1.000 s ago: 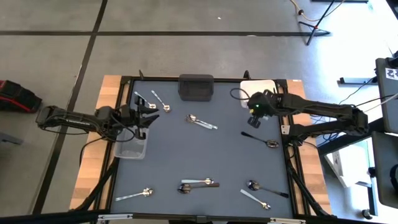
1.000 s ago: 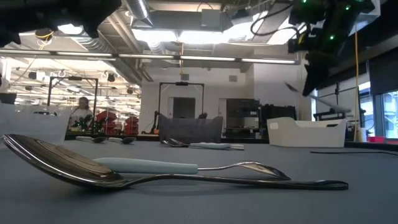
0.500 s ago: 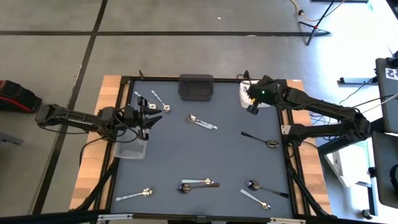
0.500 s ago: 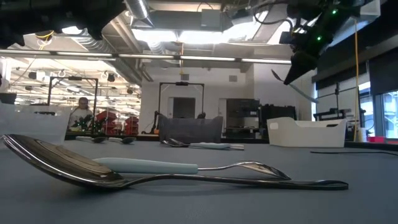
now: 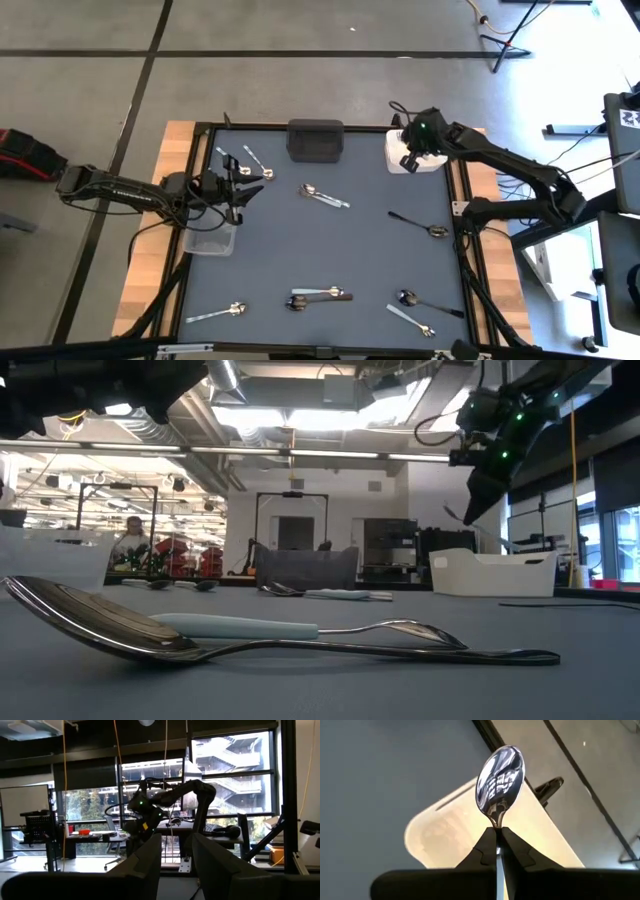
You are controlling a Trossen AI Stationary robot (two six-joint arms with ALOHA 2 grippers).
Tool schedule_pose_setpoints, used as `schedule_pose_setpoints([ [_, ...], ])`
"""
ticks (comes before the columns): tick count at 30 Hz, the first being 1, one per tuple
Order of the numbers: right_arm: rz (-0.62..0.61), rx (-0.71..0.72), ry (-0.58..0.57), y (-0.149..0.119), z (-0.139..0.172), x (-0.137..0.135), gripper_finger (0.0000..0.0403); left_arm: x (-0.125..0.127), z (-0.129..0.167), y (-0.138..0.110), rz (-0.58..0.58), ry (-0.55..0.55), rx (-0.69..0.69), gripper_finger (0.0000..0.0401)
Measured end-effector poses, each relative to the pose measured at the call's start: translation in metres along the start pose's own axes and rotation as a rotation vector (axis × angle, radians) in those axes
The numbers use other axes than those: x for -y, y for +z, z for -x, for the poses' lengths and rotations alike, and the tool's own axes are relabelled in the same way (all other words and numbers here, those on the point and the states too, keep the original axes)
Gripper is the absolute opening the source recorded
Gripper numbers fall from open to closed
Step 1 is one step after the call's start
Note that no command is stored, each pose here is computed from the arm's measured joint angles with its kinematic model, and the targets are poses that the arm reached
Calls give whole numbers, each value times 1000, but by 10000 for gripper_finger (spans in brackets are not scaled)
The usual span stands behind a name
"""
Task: Sort silverware by color (type)
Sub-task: Put the top right light blue spoon into the white bin
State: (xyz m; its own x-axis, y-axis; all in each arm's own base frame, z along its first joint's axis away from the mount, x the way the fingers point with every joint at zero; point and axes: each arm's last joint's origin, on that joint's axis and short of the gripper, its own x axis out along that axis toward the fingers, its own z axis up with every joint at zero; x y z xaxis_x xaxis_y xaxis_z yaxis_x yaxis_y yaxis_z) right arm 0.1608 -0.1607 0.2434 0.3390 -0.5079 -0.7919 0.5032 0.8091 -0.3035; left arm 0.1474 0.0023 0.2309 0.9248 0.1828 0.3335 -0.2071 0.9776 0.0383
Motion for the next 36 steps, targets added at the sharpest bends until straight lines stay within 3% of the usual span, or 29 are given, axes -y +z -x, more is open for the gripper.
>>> schedule_pose_setpoints([
  [6,-48,-91,20,-4,-24,5,2,0,0,1,2,1,9,105],
  [16,-9,-202,-1,-8,-48,2,2,0,0,1,7,1,9,105],
  [24,-18,-244,29,-10,-61,-1,3,0,0,2,6,3,21,105],
  [28,-80,-242,-7,-9,-66,0,3,0,0,2,12,3,21,105],
  [36,-71,-262,-47,-1,-57,5,76,0,0,2,12,3,21,105],
])
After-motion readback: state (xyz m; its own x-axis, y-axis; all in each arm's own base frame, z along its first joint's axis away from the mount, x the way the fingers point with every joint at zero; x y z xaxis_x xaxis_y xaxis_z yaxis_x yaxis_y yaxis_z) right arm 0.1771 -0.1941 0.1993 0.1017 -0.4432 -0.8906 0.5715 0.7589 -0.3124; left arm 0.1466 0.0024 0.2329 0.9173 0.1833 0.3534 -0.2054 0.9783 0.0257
